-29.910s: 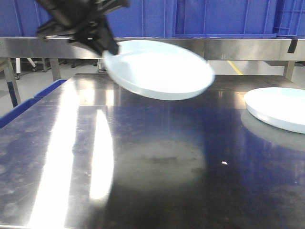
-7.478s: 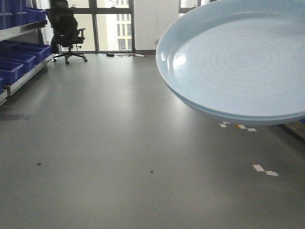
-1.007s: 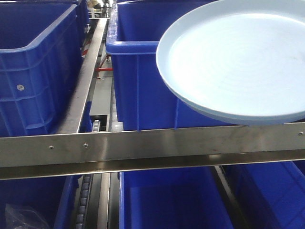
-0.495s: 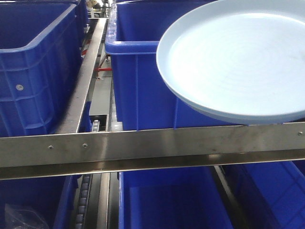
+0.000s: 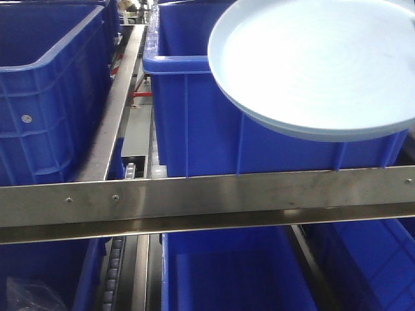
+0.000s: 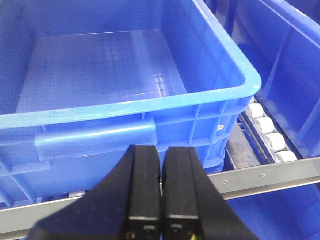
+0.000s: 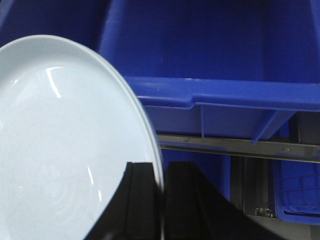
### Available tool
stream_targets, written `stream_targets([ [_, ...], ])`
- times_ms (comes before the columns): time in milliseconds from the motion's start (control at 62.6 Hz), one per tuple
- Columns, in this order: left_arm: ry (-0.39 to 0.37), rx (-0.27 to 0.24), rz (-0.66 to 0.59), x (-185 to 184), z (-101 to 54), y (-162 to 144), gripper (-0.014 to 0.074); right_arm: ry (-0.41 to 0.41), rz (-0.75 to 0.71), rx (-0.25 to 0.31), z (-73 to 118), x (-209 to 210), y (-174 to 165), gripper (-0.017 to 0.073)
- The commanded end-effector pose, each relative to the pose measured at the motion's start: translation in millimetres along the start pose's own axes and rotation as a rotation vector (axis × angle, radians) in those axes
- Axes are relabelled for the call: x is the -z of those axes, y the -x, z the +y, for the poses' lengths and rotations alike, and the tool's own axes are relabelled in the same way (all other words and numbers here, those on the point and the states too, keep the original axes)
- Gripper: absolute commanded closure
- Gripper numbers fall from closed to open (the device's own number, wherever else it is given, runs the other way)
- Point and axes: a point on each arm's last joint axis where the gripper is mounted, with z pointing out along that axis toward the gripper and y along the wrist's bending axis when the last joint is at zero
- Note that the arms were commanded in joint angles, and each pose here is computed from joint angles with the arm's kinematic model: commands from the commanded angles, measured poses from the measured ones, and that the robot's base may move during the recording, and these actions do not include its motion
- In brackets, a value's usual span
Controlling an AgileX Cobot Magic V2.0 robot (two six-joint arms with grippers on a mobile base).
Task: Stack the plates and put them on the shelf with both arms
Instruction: 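Lower the plate stack with the right gripper into the blue crate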
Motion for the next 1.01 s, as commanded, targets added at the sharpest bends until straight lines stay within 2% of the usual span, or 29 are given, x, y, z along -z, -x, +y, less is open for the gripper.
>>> stream_targets([
  [0,0.005,0.002,-0.112,2.6,0.3,17.9,0.0507,0.023,-0.139,-0.001,3.2,9.4,17.3,0.0512],
  [367,0.005,0.002,-0.112,2.6,0.3,17.9,0.0507,0.037,-0.246,-0.001,4.5,10.9,27.1,0.0512],
  [511,0.005,0.002,-0.112,2.6,0.3,17.9,0.0507,0.035,-0.237,-0.001,6.1,3.7,37.4,0.0512],
  [783,0.005,0.002,-0.112,2.6,0.3,17.9,0.0506,0.022,-0.248,-0.008,10.3,-22.4,84.1,0.0512],
  [991,0.005,0.002,-0.112,2.6,0.3,17.9,0.0507,-0.040,-0.271,-0.037,-5.2,-54.1,123.2,0.0512],
])
